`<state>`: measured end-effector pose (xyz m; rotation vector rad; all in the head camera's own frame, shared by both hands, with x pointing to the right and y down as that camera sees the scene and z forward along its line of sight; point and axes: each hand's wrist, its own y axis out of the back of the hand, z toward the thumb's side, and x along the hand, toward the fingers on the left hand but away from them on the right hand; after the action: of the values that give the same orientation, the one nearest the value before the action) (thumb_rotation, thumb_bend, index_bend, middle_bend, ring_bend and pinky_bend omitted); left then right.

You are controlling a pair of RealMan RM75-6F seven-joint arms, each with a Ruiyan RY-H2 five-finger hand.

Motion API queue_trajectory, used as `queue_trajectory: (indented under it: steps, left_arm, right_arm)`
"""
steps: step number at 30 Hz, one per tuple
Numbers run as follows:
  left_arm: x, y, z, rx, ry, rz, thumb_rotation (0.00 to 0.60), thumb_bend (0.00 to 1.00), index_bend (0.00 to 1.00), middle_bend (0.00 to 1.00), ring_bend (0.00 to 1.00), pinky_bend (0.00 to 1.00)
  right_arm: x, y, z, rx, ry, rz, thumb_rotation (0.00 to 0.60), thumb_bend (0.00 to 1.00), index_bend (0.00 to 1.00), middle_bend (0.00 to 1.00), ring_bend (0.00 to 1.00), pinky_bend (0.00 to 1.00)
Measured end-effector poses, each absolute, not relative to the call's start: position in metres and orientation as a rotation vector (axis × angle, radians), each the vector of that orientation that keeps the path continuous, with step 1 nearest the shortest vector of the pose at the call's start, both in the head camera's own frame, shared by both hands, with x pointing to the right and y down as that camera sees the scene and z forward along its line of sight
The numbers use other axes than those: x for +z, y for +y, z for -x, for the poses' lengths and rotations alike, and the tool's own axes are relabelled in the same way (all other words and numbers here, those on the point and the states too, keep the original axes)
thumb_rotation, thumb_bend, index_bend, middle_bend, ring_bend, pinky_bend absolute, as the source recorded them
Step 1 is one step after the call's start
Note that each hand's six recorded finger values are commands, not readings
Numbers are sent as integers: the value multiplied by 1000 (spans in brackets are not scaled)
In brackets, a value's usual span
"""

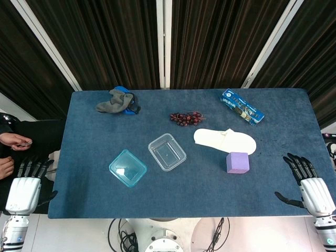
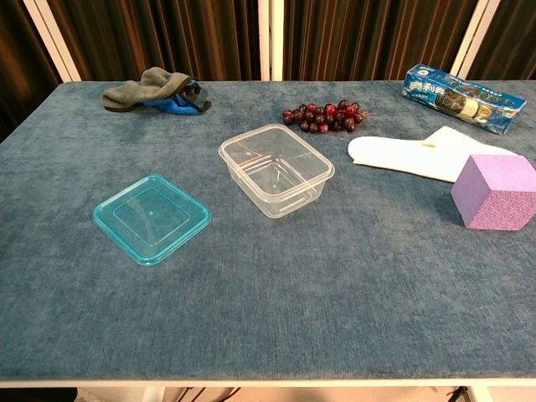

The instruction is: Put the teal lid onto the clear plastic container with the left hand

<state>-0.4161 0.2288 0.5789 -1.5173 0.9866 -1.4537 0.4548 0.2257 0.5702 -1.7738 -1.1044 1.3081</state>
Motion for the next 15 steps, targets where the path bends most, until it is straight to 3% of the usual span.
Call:
queue_trajectory:
  steps: [15]
  left_arm:
    - [591,192,386,-1337,847,1576,600,49,167,137,0,0]
  right_arm:
    - [569,207,-439,1292,-1080,1739,600,95,0,22,0,0]
